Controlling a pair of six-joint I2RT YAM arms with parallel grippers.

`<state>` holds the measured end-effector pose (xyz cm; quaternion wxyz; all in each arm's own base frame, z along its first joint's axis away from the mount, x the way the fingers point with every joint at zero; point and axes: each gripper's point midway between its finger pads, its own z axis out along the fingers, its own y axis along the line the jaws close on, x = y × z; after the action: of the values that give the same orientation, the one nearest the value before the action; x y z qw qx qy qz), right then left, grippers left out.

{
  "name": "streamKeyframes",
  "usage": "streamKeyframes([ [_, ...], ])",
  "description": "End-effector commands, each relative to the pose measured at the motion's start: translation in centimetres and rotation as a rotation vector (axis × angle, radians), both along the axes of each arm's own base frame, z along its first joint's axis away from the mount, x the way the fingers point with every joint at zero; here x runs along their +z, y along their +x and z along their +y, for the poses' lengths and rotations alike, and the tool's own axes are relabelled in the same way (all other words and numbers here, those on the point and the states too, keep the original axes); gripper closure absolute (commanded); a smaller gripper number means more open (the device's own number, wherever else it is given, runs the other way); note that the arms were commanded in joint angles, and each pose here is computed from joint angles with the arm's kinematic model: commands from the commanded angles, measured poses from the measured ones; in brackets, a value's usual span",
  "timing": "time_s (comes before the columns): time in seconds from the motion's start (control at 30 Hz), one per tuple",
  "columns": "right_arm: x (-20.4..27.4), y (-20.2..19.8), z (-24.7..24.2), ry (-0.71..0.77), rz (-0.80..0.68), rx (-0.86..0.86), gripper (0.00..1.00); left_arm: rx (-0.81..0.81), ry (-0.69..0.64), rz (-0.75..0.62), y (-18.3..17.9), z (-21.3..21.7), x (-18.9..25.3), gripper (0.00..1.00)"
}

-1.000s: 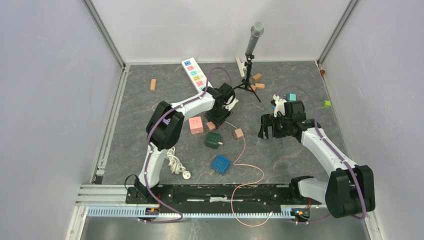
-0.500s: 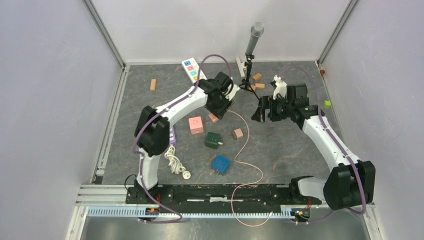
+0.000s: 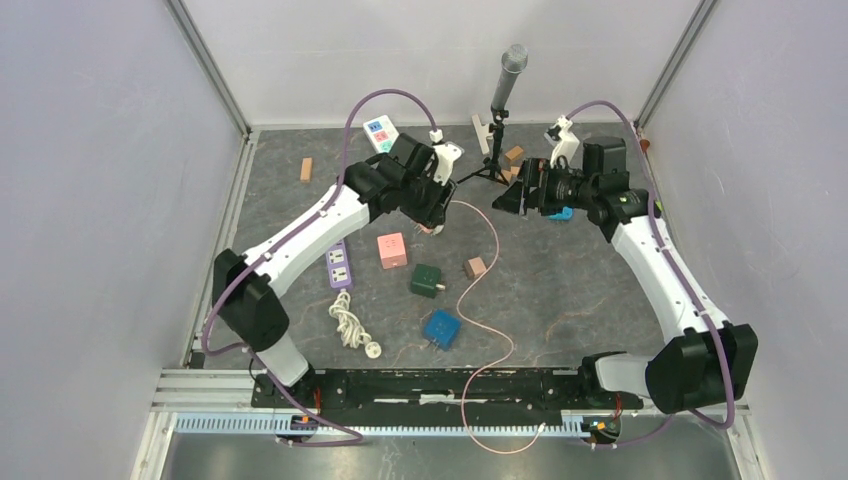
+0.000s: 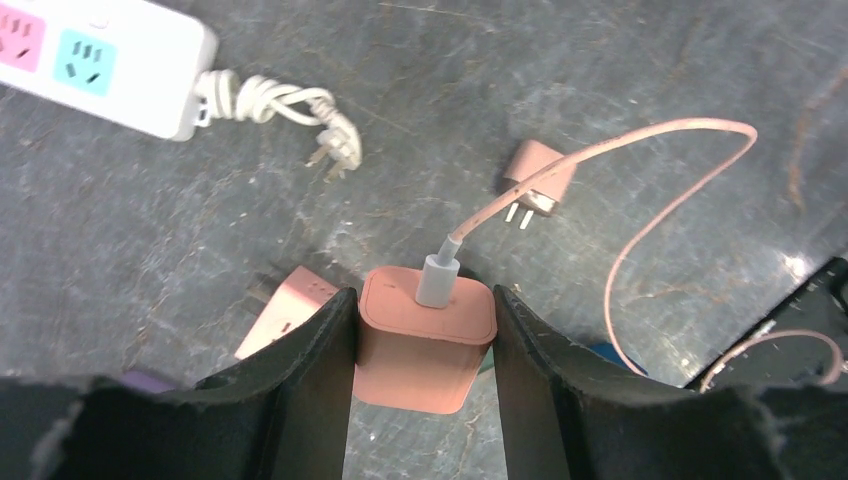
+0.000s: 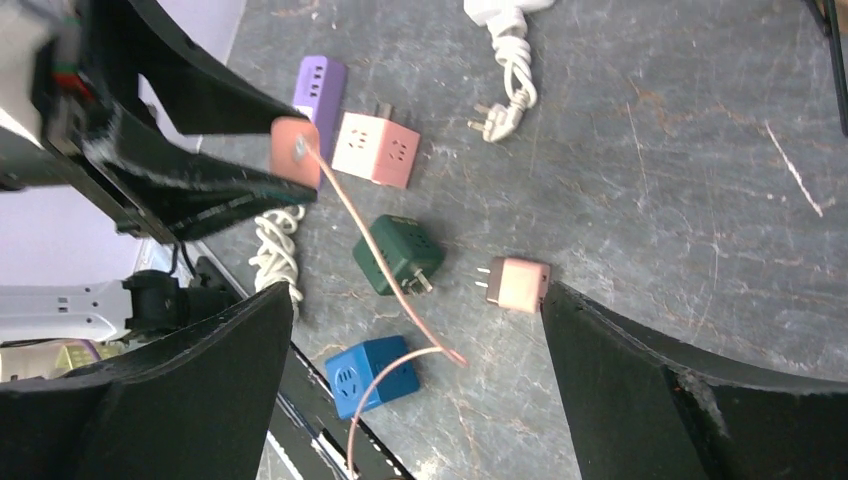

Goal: Insert the plug
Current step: Pick up the plug from the center of the board.

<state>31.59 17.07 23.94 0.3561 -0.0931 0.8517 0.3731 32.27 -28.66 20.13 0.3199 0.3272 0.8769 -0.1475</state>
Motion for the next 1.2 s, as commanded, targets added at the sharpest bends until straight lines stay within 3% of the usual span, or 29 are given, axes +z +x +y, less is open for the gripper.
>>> streamKeyframes([
  [0.0, 3.9, 0.5, 0.9, 0.061, -0.063, 0.026, 0.02, -0.176, -0.170, -0.085, -1.6, -2.3, 3.5, 0.98],
  [0.4, 3.3, -0.3, 3.7, 0.085, 0.051, 0.071, 0.02, -0.566, -0.440, -0.252, -7.1, -4.9, 4.4, 0.95],
  [0.63, 0.0, -2.7, 6.6, 0.029, 0.227, 0.123, 0.02, -0.613, -0.435, -0.381, -7.5, -4.5, 4.5, 0.98],
  [0.87, -0.8, -4.7, 10.2, 0.045, 0.269, 0.203, 0.01, -0.640, -0.380, -0.397, -7.5, -4.7, 3.8, 0.98],
  [1.17, -2.5, -6.2, 12.0, 0.030, 0.336, 0.268, 0.26, -0.619, -0.355, -0.405, -7.1, -4.7, 3.7, 0.98],
])
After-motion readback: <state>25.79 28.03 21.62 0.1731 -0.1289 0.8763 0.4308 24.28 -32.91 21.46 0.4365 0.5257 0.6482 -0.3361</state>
